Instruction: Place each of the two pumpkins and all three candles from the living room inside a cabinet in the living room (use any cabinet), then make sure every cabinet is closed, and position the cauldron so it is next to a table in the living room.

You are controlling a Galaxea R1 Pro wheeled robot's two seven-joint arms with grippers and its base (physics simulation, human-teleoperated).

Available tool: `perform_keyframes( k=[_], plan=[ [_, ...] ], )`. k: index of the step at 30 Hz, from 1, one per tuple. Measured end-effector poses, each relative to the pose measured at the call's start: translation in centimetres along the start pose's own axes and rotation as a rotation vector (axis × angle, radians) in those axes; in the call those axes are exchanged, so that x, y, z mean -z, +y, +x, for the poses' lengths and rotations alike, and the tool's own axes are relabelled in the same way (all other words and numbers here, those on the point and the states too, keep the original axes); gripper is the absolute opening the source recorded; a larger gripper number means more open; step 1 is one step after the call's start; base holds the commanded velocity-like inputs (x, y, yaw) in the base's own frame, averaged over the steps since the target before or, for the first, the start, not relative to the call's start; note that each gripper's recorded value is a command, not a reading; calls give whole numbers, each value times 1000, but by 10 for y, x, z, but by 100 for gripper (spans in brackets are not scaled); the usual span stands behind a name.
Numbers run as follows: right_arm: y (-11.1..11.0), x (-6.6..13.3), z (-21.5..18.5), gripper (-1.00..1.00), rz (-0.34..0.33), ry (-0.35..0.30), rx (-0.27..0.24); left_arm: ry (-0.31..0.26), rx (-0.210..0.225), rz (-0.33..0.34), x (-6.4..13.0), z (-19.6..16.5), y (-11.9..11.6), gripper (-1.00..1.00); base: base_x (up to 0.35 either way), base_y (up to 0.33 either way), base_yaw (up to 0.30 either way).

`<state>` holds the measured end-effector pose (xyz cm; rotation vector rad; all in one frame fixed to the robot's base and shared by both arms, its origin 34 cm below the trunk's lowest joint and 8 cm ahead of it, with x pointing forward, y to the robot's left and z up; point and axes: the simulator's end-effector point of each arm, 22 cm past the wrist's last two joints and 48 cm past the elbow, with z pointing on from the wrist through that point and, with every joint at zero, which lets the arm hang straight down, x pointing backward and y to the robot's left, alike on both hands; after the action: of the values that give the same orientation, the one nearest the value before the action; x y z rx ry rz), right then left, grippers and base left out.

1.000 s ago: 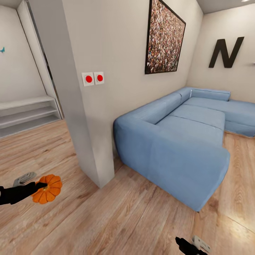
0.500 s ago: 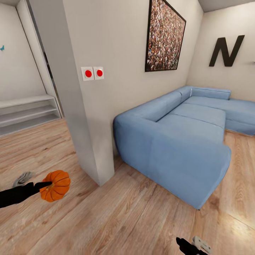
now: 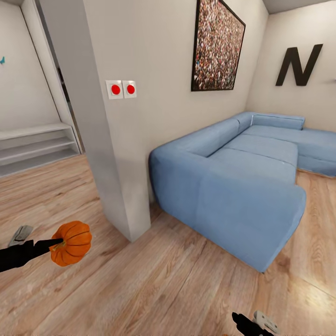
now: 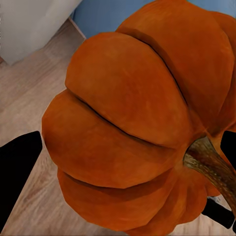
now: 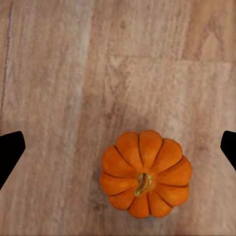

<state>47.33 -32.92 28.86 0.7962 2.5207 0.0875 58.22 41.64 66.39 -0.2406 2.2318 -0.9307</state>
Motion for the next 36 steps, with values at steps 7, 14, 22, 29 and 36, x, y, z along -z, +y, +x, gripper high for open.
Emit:
perform_keyframes(
  k=[7,14,22,29,36],
  plan=[
    [-4,-12,8,100,-2,-4,0,0,1,0,-5,11,10,-100,0,0,0],
    [-9,-24,18,100,-3,-4,1,0,2,0,-11,22,21,-100,0,0,0],
    [-14,-37,28,100,-4,-5,1,0,1,1,-17,35,32,-100,0,0,0],
    [-20,-49,37,100,-3,-6,1,0,1,1,-22,46,43,-100,0,0,0],
    [-23,-56,43,100,-3,-7,1,-2,3,5,-24,53,48,-100,0,0,0]
  ],
)
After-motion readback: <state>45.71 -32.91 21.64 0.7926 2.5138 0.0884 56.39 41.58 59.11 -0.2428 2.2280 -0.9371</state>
